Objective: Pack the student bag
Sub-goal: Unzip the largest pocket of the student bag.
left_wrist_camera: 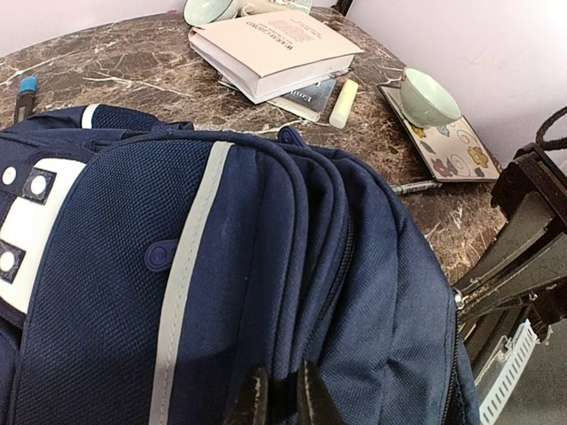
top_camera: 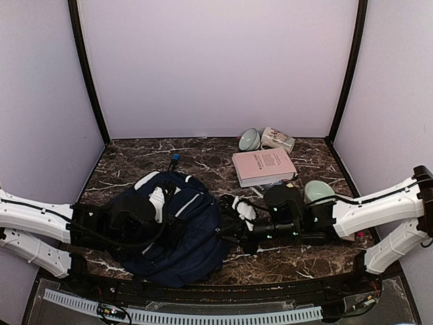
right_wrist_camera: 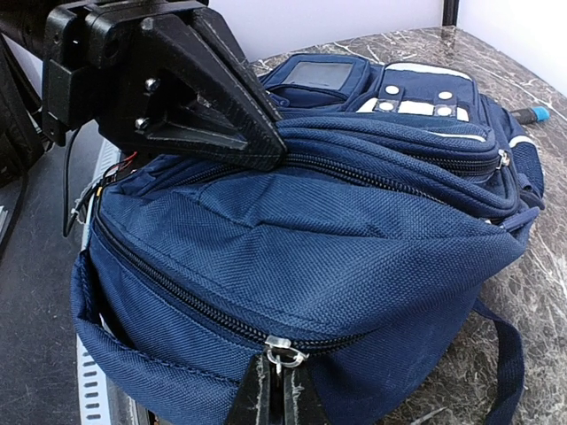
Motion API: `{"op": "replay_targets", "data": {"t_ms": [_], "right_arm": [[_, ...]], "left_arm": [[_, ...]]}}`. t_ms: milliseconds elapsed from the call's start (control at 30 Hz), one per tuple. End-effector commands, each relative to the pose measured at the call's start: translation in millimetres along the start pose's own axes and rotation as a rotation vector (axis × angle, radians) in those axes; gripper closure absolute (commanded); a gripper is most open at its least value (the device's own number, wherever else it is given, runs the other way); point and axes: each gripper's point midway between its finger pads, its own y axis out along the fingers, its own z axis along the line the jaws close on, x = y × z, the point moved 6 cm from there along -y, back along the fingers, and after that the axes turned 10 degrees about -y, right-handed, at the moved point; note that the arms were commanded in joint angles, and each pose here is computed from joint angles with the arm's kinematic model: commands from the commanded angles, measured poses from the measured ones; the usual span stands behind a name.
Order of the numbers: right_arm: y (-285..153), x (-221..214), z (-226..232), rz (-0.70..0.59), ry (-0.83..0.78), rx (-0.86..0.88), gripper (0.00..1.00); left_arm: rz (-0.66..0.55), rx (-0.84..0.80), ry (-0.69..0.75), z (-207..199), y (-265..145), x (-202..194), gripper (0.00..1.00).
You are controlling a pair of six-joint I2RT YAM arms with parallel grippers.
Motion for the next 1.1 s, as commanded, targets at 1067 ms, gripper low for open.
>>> {"op": "replay_targets", "data": {"t_ms": [1067], "right_arm": [[39, 44, 70, -0.108, 0.005, 0.16, 1.0]], "left_arm": [[-0.178, 0.083, 0.022, 7, 6, 25, 1.0]]}}
